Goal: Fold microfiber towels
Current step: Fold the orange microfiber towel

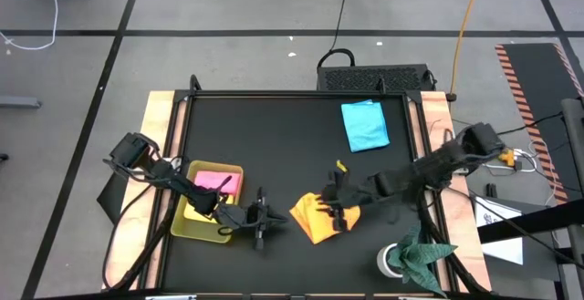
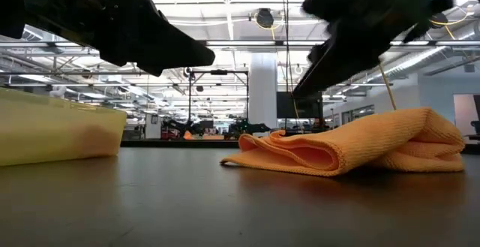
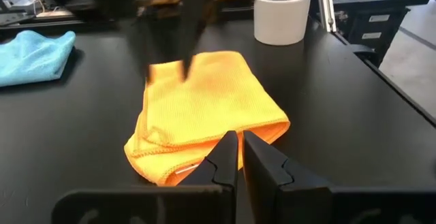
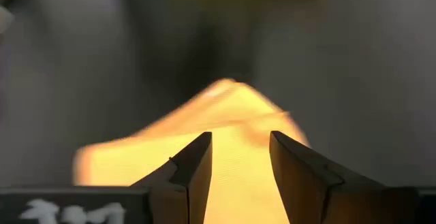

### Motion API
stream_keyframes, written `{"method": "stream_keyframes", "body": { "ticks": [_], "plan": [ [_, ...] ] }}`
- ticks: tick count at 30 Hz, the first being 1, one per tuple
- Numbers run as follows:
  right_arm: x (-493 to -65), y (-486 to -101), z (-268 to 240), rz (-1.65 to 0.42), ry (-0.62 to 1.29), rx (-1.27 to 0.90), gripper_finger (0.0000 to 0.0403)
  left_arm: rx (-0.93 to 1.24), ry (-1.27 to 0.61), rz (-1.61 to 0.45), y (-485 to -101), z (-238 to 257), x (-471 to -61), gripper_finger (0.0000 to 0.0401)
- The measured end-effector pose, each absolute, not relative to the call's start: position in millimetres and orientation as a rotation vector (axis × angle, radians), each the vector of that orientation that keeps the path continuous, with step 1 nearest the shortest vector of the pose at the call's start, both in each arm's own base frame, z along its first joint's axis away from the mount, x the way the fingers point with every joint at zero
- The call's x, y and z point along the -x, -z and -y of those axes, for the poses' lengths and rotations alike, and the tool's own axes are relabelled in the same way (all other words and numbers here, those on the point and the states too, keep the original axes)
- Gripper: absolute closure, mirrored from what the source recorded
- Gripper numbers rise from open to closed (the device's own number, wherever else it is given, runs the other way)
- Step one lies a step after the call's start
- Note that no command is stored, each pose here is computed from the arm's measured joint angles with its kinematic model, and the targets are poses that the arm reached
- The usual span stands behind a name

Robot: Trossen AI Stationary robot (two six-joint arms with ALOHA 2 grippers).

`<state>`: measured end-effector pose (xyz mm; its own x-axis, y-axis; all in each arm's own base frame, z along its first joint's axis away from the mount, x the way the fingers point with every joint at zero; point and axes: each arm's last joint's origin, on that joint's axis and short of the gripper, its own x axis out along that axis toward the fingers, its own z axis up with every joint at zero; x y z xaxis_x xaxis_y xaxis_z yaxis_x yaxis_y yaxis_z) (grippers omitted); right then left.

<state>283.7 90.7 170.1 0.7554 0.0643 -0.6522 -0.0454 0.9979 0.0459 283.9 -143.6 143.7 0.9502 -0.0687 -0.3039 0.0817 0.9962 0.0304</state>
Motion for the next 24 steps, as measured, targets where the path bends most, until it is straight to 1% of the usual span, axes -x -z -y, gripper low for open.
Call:
{"method": "stream_keyframes", "body": {
  "ticks": [6, 10, 17, 20, 24],
  "plan": [
    [-301.1, -152.4, -68.3, -0.769, -0.077, 0.193, 0.0266, -0.052, 0.073, -0.338, -140.8, 143.0, -283.0, 0.0375],
    [-306.7, -147.4, -63.8, -0.776, -0.213, 0.251, 0.0267, -0.056, 0.072, -0.348, -139.7, 142.8, -282.6, 0.0375],
    [-318.2, -129.9, -59.7, -0.749, -0.239, 0.362, 0.0287, -0.055, 0.072, -0.347, -139.8, 142.8, -282.6, 0.0375],
    [-320.2, -125.7, -57.9, -0.749, -0.239, 0.376, 0.0314, -0.054, 0.072, -0.347, -139.8, 142.8, -282.6, 0.0375],
    [-319.7, -125.5, -57.8, -0.755, -0.238, 0.375, 0.038, -0.054, 0.071, -0.347, -139.9, 142.8, -282.7, 0.0375]
  ]
}}
